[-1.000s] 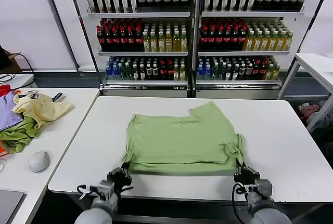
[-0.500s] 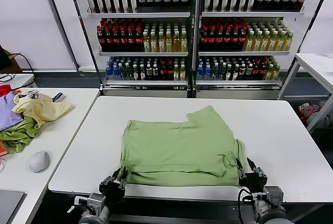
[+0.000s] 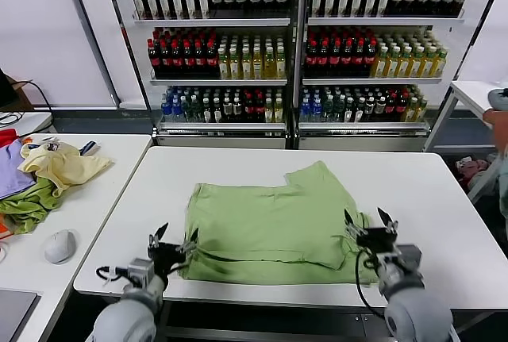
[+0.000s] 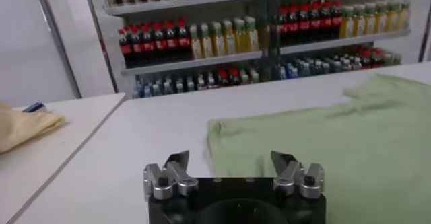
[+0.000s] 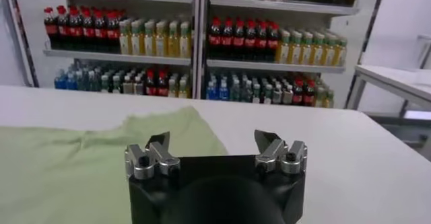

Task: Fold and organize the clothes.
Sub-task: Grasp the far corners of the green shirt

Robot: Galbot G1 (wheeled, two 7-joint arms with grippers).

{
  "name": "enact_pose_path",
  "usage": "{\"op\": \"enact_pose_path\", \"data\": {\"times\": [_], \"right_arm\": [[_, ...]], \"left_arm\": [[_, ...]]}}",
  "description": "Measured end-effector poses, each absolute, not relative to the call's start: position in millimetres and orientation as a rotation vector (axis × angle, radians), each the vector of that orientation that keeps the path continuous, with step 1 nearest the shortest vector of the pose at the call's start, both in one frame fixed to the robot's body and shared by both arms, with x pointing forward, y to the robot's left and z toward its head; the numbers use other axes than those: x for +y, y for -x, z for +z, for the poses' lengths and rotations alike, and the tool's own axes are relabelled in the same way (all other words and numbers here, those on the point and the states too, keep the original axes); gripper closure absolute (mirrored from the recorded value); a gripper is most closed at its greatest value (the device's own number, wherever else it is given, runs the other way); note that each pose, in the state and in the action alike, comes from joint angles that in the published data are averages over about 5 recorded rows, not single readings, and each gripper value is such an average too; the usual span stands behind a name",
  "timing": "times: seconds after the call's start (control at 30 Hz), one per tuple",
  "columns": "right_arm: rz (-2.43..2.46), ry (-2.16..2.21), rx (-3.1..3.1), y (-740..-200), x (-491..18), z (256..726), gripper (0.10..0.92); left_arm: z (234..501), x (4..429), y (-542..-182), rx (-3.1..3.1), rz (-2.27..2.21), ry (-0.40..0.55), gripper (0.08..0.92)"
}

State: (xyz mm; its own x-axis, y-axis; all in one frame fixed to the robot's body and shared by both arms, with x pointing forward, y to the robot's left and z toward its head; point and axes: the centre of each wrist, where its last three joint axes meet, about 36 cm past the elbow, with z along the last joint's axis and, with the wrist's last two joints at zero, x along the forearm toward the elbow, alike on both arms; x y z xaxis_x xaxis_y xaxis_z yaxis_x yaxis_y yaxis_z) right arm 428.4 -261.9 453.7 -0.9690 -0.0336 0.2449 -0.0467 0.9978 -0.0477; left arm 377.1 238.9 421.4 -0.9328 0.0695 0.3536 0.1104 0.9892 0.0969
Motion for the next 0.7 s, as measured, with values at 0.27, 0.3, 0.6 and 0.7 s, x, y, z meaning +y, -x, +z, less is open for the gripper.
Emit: {"op": "enact_pose_path", "data": {"times": [0.27, 0.3, 0.6, 0.7], "right_arm": [[0.078, -0.081, -2.867, -512.4, -251.7, 443.7, 0.200], [0.080, -0.082, -2.863, -522.1, -250.2, 442.9, 0.200], [0.096, -0.046, -2.813, -600.6, -244.1, 437.4, 0.200], [0.097, -0.032, -2.789, -621.4, -242.6, 435.3, 0.200]], "left_arm": [[412.6, 235.2, -443.8, -2.770, -0.132, 0.078, 0.177], [411.4, 233.9, -452.2, -2.767, -0.133, 0.072, 0.177], [399.9, 218.7, -518.9, -2.727, -0.170, 0.032, 0.177], [396.5, 212.8, -535.9, -2.714, -0.177, 0.024, 0.177]]}}
